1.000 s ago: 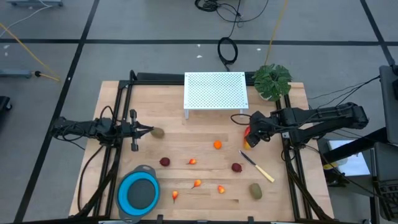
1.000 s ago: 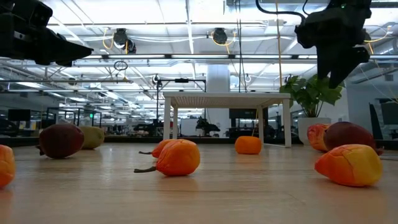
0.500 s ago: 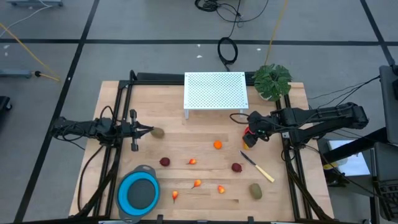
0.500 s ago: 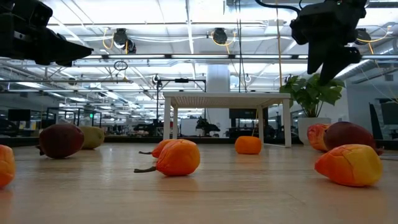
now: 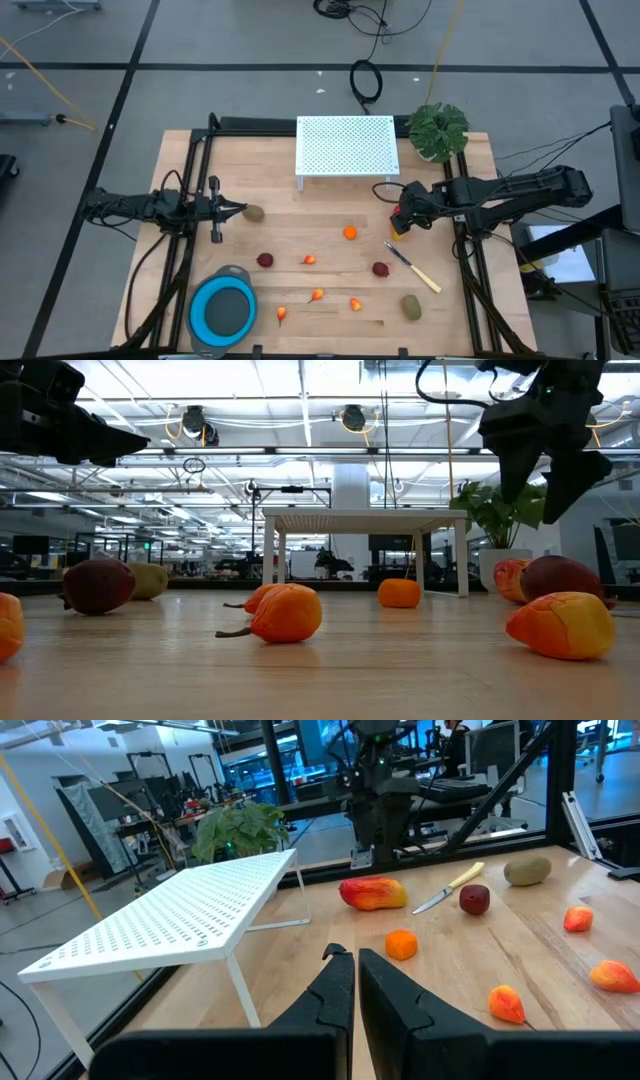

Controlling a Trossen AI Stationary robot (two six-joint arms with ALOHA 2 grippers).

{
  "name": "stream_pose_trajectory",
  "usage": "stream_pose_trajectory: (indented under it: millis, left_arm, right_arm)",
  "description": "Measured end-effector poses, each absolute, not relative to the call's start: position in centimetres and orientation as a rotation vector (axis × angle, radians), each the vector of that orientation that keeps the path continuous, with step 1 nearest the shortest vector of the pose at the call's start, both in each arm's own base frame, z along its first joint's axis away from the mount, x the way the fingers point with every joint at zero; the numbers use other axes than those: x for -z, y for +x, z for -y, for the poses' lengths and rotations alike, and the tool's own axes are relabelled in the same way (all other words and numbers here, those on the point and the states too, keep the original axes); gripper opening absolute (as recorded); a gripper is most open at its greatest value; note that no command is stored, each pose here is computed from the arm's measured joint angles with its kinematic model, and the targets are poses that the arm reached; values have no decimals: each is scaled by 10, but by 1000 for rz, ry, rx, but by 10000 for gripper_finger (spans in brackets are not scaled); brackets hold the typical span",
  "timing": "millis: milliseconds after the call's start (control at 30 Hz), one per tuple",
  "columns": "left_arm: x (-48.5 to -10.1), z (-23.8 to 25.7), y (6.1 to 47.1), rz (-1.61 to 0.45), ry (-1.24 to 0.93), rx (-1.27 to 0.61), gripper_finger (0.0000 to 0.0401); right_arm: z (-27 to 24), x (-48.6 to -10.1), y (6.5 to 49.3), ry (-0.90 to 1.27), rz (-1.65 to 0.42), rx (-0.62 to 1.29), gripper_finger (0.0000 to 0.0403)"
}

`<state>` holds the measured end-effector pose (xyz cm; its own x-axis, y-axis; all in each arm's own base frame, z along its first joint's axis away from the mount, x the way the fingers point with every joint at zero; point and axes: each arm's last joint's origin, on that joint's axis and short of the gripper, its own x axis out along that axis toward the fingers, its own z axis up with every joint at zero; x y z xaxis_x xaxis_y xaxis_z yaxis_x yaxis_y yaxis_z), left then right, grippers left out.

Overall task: Pick & Place Fruit
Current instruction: Put the blue strainer bowl on the shelf

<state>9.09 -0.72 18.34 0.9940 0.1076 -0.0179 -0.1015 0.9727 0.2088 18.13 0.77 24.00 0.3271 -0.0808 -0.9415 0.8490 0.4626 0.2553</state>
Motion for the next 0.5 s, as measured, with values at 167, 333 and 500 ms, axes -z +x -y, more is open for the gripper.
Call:
stream_pose_trajectory:
  millis: [167, 333, 500]
  left_arm:
    - [-183, 7, 91, -29, 209, -106, 21]
    - [-183, 7, 91, -29, 209, -106, 21]
    - [-183, 7, 91, -29, 209, -106, 21]
  right_arm:
    - [-8, -234, 179, 883, -1084, 736, 395]
    - [-8, -230, 180, 894, -1069, 736, 395]
    - [-8, -220, 181, 954, -1029, 756, 396]
